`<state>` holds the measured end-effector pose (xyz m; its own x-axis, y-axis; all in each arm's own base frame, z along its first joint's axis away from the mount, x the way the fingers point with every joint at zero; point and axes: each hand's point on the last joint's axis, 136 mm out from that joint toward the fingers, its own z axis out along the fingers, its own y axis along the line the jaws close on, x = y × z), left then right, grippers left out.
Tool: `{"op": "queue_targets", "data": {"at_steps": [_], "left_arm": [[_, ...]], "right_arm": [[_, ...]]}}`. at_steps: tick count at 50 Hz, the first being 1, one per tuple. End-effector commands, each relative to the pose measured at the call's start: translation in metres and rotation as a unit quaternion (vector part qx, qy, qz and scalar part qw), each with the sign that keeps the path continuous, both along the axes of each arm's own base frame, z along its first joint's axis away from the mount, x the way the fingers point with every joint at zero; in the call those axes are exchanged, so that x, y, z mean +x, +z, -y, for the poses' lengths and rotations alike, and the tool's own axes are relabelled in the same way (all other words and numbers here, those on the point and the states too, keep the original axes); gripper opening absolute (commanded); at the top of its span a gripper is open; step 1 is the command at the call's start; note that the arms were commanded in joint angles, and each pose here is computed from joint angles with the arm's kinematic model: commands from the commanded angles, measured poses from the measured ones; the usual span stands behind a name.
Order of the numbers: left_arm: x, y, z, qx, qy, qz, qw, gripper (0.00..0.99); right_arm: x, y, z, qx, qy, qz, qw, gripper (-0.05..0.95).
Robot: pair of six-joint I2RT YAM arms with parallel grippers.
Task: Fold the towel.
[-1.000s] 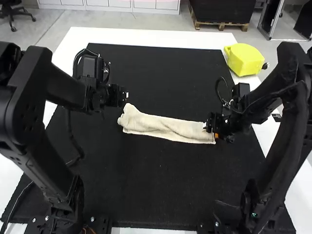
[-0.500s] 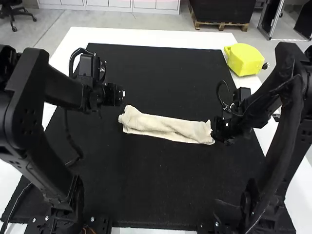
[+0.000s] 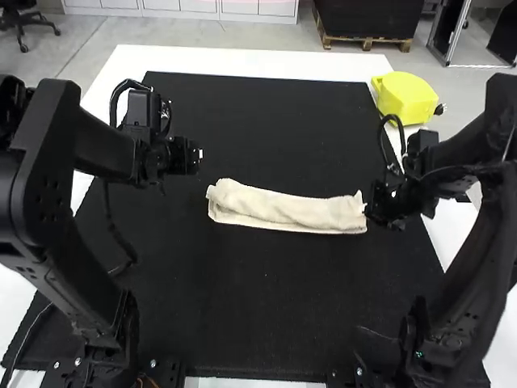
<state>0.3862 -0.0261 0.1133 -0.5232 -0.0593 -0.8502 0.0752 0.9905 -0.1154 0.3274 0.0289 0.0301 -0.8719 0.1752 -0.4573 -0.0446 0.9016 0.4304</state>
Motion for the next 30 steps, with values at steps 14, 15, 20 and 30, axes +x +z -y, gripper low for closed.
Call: {"op": "queue_targets", "data": {"at_steps": [14,15,20,30], "left_arm": [[0.006,0.017,-0.007,0.006,0.016,0.025,0.9996,0.972],[0.006,0.017,-0.008,0.006,0.016,0.025,0.9995,0.972],[0.006,0.017,-0.009,0.007,0.02,0.025,0.9995,0.972],[0.004,0.013,-0.01,0.009,0.023,0.021,0.9995,0.972]], "right_arm": [[0.009,0.038,-0.044,0.02,0.049,0.035,0.998,-0.02],[0.009,0.039,-0.048,0.023,0.053,0.034,0.998,-0.02],[0.009,0.046,-0.072,0.036,0.07,0.035,0.996,-0.02],[0.014,0.067,-0.123,0.064,0.102,0.058,0.991,-0.02]]}}
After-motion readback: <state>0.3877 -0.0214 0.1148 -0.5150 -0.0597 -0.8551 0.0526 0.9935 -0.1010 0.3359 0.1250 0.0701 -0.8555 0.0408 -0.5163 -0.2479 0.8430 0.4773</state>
